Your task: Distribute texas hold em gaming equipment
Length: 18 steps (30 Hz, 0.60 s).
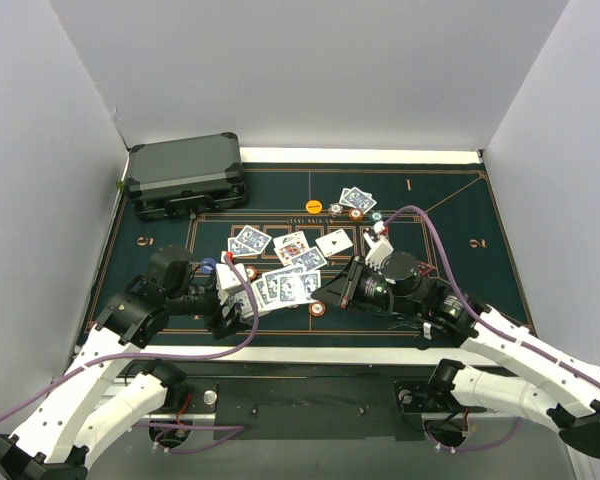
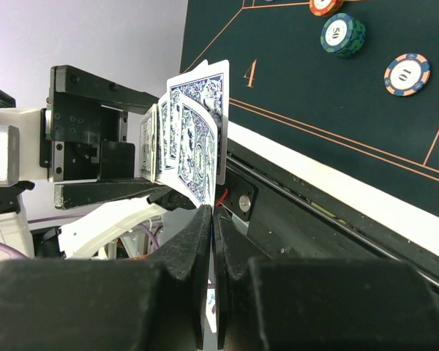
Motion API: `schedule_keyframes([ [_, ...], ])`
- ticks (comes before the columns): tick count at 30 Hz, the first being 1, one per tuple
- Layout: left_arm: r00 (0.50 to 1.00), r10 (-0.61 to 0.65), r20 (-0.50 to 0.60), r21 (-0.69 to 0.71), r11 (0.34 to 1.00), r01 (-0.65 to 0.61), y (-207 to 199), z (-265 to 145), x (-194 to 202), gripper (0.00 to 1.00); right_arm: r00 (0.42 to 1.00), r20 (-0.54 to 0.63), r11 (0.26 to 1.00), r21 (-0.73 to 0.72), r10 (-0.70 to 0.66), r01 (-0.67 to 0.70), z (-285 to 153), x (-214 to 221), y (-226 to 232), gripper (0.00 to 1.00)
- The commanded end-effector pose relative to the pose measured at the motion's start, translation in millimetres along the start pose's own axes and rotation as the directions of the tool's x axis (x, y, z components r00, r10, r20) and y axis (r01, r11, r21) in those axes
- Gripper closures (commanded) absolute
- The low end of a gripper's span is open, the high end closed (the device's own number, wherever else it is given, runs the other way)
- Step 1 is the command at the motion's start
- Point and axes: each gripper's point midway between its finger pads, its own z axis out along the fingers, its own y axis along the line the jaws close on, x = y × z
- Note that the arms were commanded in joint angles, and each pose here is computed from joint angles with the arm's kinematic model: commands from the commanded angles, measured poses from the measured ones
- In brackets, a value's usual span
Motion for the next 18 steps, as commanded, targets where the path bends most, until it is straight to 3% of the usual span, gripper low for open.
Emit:
schedule_keyframes([
  [1, 0.994, 0.064, 0.083, -0.02, 0.998, -0.063, 3, -6, -27, 1.0, 1.0, 0.015, 0.996, -0.084, 0.016, -0.014, -6, -5, 20, 1.0],
  [10, 0.995, 0.063, 0.084, -0.018, 0.998, -0.062, 2, -6, -27, 1.0, 0.999, 0.05, 0.973, -0.229, 0.01, 0.002, -23, -19, 64, 1.0],
  [18, 0.994, 0.064, 0.086, -0.016, 0.998, -0.063, 1, -6, -27, 1.0, 0.997, 0.077, 0.968, -0.251, 0.02, 0.0, -34, -34, 74, 1.0],
])
